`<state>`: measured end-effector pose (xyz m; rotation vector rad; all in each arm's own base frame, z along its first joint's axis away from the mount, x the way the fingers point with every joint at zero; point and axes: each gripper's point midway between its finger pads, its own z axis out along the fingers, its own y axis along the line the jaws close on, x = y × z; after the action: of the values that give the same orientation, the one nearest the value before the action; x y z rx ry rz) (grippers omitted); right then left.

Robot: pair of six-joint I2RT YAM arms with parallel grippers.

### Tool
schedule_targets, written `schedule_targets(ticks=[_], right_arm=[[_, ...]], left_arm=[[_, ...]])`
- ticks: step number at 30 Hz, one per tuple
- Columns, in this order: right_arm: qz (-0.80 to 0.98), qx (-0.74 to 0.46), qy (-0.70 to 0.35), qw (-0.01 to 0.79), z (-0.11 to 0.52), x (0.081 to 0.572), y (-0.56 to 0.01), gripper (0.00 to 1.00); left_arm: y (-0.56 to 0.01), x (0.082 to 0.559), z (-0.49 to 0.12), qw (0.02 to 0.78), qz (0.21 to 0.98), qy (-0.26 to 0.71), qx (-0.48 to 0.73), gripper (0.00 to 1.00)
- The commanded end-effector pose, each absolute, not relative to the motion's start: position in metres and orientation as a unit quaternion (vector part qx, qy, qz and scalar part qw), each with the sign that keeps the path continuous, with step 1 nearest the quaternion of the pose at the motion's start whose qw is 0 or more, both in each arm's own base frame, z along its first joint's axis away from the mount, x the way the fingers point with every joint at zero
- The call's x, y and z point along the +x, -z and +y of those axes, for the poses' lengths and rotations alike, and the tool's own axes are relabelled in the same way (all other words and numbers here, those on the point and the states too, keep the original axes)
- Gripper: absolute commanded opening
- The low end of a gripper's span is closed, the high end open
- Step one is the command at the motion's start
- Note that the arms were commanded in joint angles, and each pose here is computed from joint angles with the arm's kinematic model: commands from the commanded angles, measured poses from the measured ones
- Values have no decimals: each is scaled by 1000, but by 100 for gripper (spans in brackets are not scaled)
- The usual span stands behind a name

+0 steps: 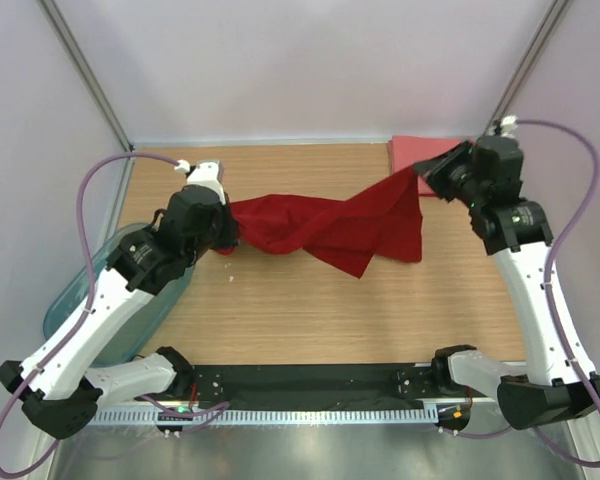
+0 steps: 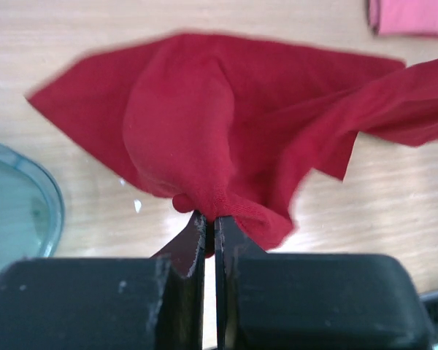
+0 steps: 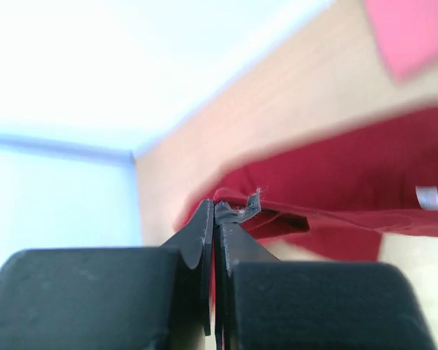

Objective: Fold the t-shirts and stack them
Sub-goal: Flatten the tshirt out

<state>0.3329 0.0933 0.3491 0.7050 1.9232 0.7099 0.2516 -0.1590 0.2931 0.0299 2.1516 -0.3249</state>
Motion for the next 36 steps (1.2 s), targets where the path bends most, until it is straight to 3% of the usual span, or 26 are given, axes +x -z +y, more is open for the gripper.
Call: schedule_targets(ticks=[1, 9, 17, 22, 30, 36], right_arm=[[681, 325, -274, 596, 54, 355, -448, 1], [567, 300, -293, 709, 35, 326, -575, 1], [498, 198, -307, 786, 35, 226, -662, 1], [423, 159, -324, 832, 27, 139, -705, 1], [356, 86, -381, 849, 39, 40, -738, 1], [378, 83, -377, 841, 42, 45, -717, 1]], left_arm=[[-344, 262, -145, 533, 837, 121, 2, 0], [-416, 246, -119, 607, 782, 142, -14, 0], [-507, 172, -81, 697, 681, 222, 38, 0], [-555, 120, -58, 734, 609, 299, 32, 0], [-607, 58, -80, 707, 523, 469, 79, 1], [-574, 82, -97, 684, 556, 469, 60, 1]])
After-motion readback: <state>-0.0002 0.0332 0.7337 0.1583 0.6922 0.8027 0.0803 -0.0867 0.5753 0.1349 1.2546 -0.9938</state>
